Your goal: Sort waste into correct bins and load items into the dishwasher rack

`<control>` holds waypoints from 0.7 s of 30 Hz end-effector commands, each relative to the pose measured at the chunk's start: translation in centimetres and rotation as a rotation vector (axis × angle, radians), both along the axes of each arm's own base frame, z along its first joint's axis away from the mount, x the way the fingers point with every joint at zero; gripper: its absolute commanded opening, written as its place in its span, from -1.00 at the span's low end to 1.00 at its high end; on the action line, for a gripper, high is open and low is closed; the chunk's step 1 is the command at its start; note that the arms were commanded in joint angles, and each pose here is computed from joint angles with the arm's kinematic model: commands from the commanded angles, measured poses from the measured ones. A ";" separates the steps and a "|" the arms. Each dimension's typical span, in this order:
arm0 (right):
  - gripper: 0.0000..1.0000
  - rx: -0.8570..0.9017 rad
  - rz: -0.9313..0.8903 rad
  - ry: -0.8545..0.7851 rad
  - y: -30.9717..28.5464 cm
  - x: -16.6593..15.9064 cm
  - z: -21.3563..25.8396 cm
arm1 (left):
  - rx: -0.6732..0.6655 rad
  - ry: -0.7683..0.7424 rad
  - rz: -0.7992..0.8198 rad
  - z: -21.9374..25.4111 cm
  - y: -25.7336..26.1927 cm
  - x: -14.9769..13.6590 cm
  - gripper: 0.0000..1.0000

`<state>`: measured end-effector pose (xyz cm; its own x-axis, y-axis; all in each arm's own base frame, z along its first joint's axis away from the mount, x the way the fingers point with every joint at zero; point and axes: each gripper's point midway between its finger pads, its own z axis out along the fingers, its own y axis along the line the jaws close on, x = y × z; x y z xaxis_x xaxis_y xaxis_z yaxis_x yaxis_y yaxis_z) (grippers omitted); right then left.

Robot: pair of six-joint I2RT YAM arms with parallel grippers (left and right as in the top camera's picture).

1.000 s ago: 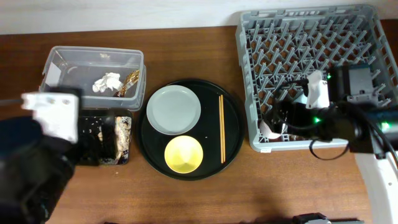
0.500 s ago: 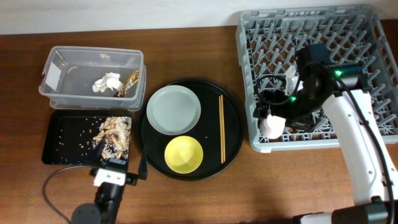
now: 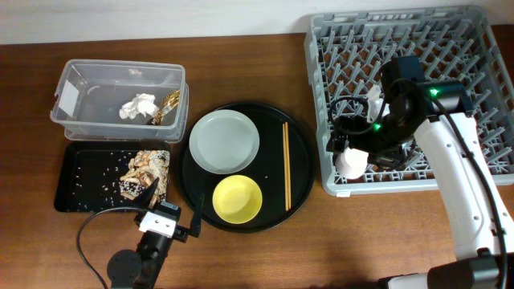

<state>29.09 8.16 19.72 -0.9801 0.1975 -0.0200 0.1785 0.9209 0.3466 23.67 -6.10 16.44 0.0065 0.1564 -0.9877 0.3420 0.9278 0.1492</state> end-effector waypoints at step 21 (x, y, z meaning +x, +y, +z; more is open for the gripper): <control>0.59 -0.080 0.322 -0.183 19.2 -5.6 -13.4 | 0.008 -0.002 -0.016 -0.1 -0.2 -0.1 0.99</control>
<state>23.00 27.98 8.66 -0.9369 -0.2354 -0.2586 -0.3066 0.9085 0.2840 23.60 -6.22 16.49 0.0088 0.1559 -0.9877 0.3485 0.9254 0.1492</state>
